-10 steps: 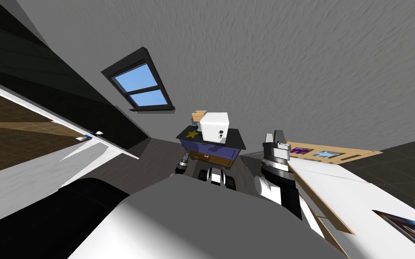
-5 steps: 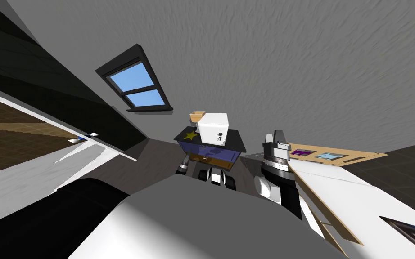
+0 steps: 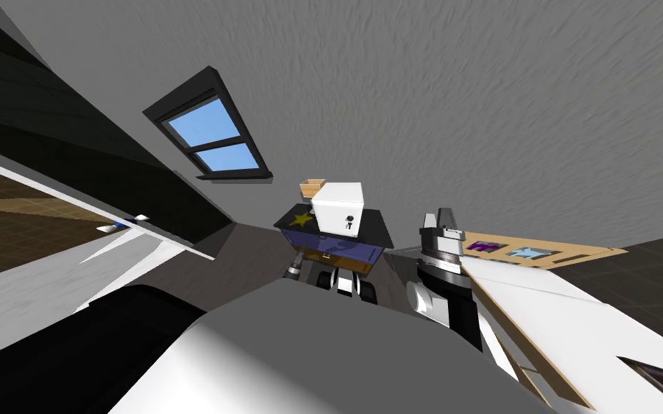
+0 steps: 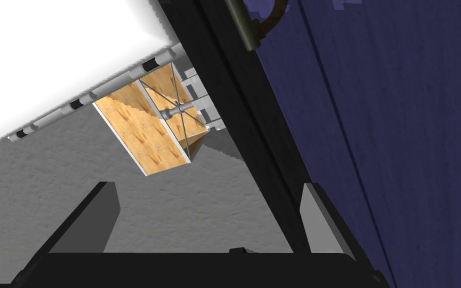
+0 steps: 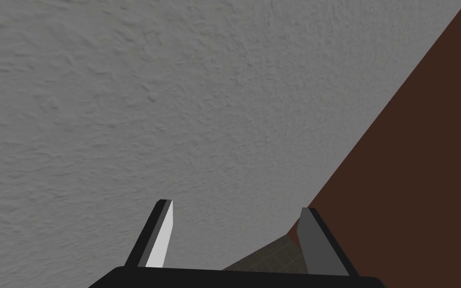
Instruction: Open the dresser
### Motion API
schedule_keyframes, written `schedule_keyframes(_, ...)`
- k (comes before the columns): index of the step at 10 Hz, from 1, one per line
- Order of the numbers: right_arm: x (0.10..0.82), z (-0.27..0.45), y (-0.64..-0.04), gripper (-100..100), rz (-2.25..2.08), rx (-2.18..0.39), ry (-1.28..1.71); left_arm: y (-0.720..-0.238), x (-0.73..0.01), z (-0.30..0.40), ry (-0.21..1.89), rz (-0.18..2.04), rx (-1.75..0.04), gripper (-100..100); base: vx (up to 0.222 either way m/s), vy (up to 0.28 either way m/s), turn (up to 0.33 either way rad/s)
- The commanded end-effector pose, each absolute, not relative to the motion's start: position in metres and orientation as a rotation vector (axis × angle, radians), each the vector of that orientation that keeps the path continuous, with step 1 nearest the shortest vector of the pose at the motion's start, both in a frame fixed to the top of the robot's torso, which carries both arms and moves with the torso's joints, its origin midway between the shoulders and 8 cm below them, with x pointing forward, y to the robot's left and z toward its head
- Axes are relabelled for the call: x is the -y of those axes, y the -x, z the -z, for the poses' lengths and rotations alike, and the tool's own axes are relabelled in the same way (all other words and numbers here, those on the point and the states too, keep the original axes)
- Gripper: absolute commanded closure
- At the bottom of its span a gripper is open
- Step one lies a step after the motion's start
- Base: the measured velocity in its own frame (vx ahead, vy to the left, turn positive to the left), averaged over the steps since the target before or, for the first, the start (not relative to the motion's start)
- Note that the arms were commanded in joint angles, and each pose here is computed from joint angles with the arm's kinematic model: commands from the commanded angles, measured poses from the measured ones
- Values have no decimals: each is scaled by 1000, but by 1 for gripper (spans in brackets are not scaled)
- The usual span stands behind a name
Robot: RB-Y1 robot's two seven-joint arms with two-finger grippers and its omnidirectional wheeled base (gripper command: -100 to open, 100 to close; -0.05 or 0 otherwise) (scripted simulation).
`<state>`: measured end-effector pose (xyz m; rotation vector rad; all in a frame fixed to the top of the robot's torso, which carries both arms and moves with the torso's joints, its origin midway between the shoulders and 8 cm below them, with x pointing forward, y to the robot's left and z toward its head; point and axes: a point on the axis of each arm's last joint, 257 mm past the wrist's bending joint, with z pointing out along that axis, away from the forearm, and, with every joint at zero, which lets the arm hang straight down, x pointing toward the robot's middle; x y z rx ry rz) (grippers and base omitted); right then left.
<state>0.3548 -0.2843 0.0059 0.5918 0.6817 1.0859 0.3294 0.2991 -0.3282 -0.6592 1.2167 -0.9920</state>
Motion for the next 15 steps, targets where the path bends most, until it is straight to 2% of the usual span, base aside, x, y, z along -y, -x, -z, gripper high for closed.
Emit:
schedule_keyframes(1, 284, -6, -355, 0, -1086, -682, -592, -317, -291, 346, 685, 1001, -1230, -100, 110, -29, -18)
schedule_keyframes(8, 284, -6, -355, 0, -1086, -682, -592, -296, -263, 376, 769, 1033, -1230, -100, 73, -13, -9)
schedule_keyframes(11, 284, -6, -355, 0, -1086, -682, -592, -292, -240, 383, 822, 1061, -1204, -100, 6, 8, -24)
schedule_keyframes(15, 284, -6, -355, 0, -1086, -682, -592, -321, -232, 383, 806, 1082, -1217, -100, -37, 8, 74)
